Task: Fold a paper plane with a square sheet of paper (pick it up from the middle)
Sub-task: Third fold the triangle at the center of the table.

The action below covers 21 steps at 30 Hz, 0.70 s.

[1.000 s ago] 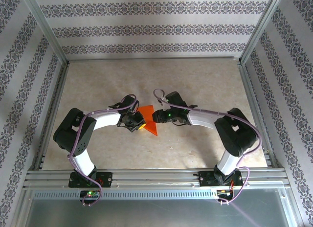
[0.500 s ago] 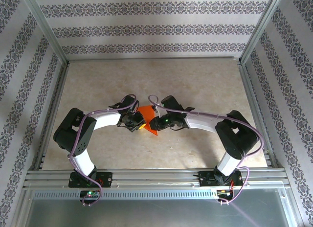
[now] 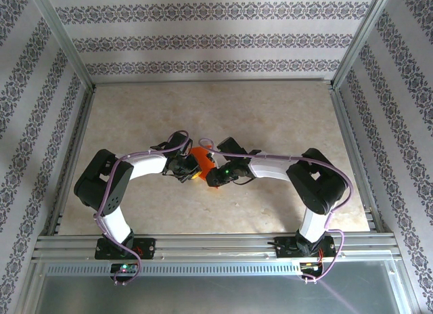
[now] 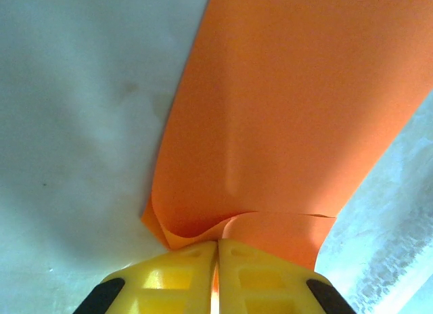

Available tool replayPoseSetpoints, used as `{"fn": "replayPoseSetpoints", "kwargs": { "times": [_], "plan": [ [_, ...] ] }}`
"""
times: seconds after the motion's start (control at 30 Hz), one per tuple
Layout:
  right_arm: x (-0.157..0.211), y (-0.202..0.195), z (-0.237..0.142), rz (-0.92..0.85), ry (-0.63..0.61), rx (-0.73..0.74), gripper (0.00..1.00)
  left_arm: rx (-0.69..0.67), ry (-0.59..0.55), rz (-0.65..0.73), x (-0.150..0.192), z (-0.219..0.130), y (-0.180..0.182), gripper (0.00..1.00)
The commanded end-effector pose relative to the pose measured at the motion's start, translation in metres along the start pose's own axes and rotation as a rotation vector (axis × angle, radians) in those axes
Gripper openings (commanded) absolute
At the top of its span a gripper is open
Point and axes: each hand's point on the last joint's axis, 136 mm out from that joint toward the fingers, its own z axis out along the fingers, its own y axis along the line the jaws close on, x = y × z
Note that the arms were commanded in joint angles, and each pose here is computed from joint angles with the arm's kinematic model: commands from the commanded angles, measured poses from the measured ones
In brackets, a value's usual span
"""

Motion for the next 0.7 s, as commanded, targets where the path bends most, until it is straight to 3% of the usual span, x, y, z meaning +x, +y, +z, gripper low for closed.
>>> {"fn": "replayPoseSetpoints", "kwargs": {
  "times": [0.0, 0.67],
  "plan": [
    [0.0, -0.005, 0.004, -0.005, 0.016, 0.032, 0.16, -0.154, 0.01, -0.032, 0.008, 0.015, 0.044, 0.11],
    [0.012, -0.025, 0.013, 0.029, 0.059, 0.099, 0.15, -0.161, 0.013, -0.034, 0.009, 0.016, 0.047, 0.1]
  ]
}}
